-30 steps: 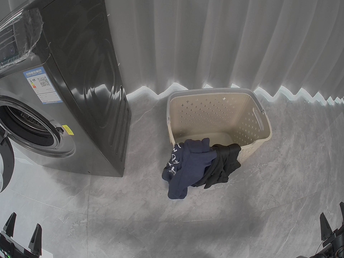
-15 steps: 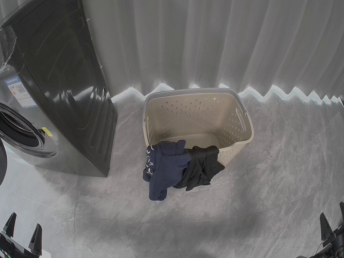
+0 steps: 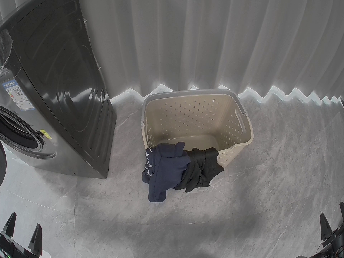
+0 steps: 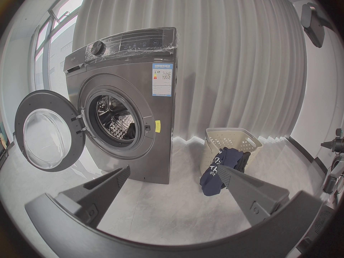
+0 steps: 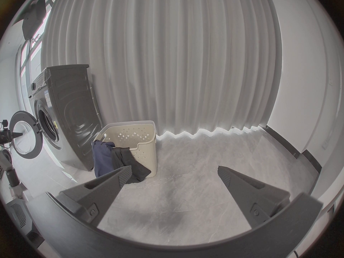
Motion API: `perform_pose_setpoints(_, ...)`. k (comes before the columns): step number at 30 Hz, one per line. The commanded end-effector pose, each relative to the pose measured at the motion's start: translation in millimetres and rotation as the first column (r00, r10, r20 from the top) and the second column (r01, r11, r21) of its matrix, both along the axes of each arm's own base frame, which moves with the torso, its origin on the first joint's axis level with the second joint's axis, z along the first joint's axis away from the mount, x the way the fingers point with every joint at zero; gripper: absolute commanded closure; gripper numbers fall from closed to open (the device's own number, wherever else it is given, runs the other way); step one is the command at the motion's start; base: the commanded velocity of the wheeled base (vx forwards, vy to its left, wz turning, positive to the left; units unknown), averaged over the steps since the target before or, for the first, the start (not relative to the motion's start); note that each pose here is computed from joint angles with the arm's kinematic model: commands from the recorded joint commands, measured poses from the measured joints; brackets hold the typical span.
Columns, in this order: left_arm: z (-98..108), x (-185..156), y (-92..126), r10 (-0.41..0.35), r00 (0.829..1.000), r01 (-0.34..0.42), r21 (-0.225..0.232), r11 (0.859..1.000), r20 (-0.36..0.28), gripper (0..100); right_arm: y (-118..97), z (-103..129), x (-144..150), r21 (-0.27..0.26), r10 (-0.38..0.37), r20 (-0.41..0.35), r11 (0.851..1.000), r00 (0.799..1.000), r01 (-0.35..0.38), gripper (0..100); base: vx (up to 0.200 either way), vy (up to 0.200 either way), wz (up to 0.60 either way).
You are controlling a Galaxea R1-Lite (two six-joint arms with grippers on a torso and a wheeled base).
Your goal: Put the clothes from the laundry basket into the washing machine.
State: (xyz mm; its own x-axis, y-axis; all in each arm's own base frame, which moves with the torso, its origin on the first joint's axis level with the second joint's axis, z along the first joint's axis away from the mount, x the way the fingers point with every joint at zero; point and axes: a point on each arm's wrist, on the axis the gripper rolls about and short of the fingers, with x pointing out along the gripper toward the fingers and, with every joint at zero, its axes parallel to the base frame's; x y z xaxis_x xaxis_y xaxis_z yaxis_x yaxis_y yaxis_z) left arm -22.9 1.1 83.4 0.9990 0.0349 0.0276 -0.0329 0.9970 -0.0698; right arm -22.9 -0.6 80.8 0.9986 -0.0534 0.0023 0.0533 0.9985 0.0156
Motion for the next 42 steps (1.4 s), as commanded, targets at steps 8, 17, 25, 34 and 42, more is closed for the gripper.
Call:
perform_pose_setpoints(8,-5,0,0,0.000,1.000,0.000,0.000,1.000,0.000,0,0,-5,1,-0.011,0.000,-0.011,1.000,1.000,0.000,0,0.000,-0.100,0.00)
perform_pose_setpoints(17,-5,0,0,-0.001,1.000,0.001,0.000,1.000,0.001,0,0,-5,1,-0.008,0.000,-0.012,1.000,1.000,0.000,0,0.000,-0.044,0.00)
perform_pose_setpoints(25,-5,0,0,-0.001,1.000,0.001,0.000,1.000,0.001,0,0,45,-13,-0.011,0.032,0.176,0.999,0.984,-0.030,0,0.075,0.000,0.00)
perform_pose_setpoints(34,-5,0,0,-0.003,1.000,0.003,0.000,1.000,0.000,0,13,73,66,0.272,0.331,-0.269,0.927,0.905,-0.258,0,0.067,0.000,0.00)
perform_pose_setpoints(42,-5,0,0,-0.004,1.000,0.004,0.000,1.000,0.000,0,43,55,146,0.267,0.386,-0.338,0.914,0.858,-0.306,0,0.000,0.000,0.00)
